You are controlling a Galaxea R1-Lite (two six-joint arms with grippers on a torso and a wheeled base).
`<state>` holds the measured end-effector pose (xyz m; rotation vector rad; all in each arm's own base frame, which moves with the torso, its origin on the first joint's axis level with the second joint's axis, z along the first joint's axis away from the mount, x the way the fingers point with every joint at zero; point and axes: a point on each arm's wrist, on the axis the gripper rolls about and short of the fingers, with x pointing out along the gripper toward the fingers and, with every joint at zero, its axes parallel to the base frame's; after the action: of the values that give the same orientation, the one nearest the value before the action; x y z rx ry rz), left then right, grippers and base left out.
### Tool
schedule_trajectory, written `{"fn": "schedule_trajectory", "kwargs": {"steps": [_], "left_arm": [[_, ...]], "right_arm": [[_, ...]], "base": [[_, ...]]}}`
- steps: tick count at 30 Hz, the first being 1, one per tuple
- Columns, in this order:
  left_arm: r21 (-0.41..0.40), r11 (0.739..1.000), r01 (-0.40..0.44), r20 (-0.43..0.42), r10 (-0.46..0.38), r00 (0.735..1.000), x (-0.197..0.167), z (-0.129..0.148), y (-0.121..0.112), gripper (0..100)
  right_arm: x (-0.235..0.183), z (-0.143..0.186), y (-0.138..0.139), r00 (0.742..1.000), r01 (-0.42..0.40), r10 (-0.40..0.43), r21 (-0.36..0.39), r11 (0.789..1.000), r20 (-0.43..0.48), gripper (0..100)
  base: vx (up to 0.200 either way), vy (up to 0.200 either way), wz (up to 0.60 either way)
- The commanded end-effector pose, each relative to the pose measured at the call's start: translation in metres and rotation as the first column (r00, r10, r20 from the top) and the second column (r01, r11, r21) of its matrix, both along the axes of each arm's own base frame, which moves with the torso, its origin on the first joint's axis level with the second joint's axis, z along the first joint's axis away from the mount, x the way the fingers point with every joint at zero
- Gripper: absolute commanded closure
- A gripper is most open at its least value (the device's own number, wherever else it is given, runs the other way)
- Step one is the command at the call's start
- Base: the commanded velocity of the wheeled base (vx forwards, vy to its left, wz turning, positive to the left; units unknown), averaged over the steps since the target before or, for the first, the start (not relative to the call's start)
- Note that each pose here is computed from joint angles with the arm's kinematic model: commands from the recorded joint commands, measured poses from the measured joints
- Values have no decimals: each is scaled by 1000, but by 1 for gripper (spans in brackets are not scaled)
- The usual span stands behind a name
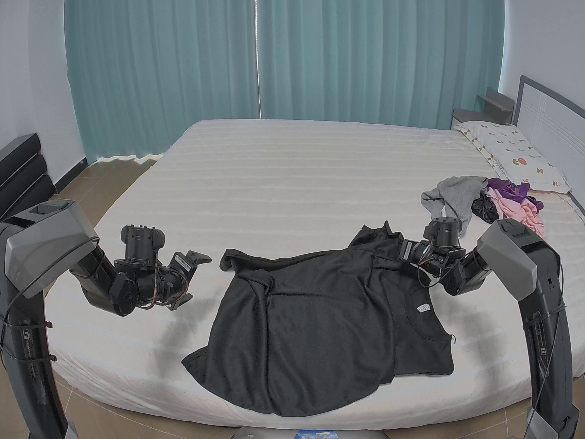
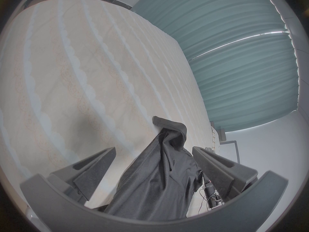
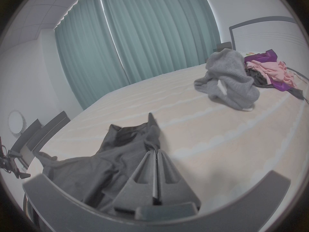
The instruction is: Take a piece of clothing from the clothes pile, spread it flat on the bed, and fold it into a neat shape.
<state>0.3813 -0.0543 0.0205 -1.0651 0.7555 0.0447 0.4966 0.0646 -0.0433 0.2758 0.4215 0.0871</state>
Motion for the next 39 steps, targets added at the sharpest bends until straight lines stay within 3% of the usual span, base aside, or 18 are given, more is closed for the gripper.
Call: {"fn": "schedule_trajectory", "kwargs": {"steps": [1,6,18,19,27,31,35,39], "left_arm": [[0,1000,0,1,0,1000,1,-1,0,0],[1,1000,1,1,-1,1000,2,-1,0,0],[1,1000,3,25,-3,1000,7,-4,-1,0],[1,1000,2,35,-2,999,8,-4,-2,0],[23,999,40,83,-42,996,20,-9,-11,0],[46,995,94,121,-99,988,38,-18,-31,0],[58,992,113,144,-120,982,49,-20,-46,0],[168,973,158,149,-183,972,64,-39,-64,0]], "right_arm": [[7,6,-16,999,44,-44,2,999,30,100],[13,9,-36,994,94,-94,2,996,50,100],[23,-1,-46,981,178,-181,52,983,64,100],[22,-3,-46,982,178,-181,54,983,59,0],[11,4,-41,983,182,-185,87,979,20,0],[1,19,-40,976,215,-218,184,959,-5,0],[-7,25,-41,972,232,-231,214,949,-30,0],[-15,28,-41,971,239,-237,245,940,-40,0]], "base": [[0,0,0],[0,0,0],[0,0,0],[0,0,0],[0,0,0],[0,0,0],[0,0,0],[0,0,0]]}}
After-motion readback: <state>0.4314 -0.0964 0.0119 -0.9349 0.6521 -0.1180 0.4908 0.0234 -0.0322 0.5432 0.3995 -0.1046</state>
